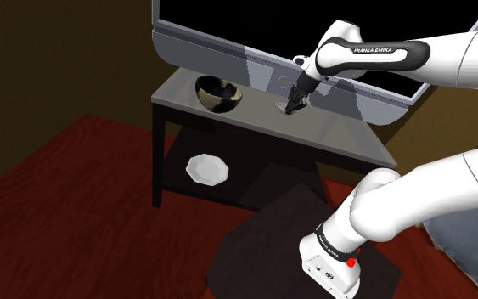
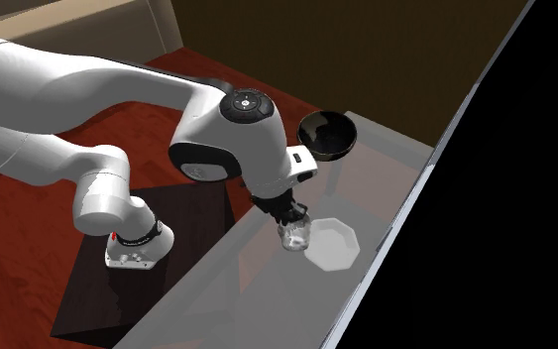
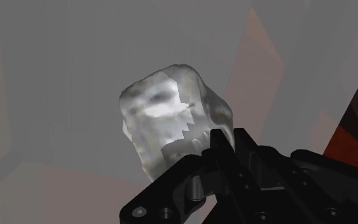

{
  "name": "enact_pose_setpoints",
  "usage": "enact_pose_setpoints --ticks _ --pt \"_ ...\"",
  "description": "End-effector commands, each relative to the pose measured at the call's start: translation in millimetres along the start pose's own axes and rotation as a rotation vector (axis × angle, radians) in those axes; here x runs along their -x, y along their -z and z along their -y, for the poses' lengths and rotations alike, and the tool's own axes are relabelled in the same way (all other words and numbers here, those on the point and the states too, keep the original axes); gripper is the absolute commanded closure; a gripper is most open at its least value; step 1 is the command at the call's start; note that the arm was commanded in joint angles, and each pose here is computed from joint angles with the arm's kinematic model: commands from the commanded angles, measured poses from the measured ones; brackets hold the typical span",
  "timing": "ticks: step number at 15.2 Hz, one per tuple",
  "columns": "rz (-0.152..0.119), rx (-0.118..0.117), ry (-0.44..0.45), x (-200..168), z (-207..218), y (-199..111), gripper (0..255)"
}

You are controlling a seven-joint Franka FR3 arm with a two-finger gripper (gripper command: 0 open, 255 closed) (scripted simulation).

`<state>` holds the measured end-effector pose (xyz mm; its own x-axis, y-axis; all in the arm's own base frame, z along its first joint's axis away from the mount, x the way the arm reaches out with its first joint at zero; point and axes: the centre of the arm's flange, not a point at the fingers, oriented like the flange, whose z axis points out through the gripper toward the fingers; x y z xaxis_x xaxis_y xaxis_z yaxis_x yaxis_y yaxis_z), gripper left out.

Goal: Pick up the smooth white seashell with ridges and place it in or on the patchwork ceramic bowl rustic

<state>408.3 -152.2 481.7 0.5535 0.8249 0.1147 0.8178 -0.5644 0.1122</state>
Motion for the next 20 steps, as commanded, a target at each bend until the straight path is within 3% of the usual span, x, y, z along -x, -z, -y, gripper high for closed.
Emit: enact_pose_setpoints --ticks 1,20 --pt "0.000 0.000 0.000 -1.4 -0.7 10.6 255" --pt "0.000 0.000 0.000 -12.9 -12.0 109.7 255"
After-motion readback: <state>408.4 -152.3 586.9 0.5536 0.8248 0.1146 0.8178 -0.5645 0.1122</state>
